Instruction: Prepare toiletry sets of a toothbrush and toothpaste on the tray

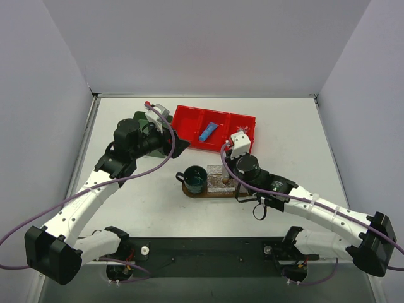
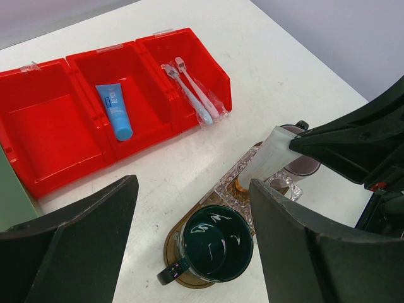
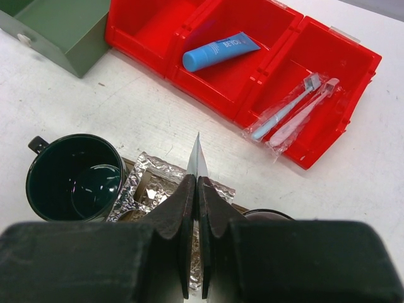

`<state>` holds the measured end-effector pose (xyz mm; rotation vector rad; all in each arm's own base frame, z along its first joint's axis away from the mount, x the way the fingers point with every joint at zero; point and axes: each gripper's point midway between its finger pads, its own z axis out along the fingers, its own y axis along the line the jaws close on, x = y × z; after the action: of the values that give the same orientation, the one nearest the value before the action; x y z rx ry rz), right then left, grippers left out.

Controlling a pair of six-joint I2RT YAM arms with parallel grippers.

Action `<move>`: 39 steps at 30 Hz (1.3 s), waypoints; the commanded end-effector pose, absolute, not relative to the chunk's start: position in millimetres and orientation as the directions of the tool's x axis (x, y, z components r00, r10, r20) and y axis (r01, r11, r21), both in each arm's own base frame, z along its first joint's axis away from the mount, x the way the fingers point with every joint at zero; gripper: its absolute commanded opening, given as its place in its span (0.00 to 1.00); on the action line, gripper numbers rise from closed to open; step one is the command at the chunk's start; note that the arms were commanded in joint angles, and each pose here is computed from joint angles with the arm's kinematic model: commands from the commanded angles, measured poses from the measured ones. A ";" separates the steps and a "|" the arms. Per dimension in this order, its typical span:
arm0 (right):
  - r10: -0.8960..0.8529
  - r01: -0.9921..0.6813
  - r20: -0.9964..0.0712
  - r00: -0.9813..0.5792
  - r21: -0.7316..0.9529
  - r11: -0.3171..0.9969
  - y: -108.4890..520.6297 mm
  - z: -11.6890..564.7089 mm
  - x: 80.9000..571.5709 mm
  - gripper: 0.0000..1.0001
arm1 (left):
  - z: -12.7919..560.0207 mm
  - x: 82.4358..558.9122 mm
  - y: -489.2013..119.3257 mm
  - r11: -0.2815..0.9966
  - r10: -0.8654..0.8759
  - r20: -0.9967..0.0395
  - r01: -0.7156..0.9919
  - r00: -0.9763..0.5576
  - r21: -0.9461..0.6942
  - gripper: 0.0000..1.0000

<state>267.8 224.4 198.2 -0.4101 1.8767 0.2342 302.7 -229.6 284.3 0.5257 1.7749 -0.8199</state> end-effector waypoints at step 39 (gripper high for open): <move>-0.001 -0.347 -0.969 -0.246 0.087 0.934 217.9 258.9 263.3 0.66 | 291.8 303.4 -232.8 0.693 0.057 -0.976 0.711 -0.212 -0.115 0.81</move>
<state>264.5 220.0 208.7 -0.3573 1.8683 0.2489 303.9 -230.0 282.6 0.5616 1.7604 -0.7727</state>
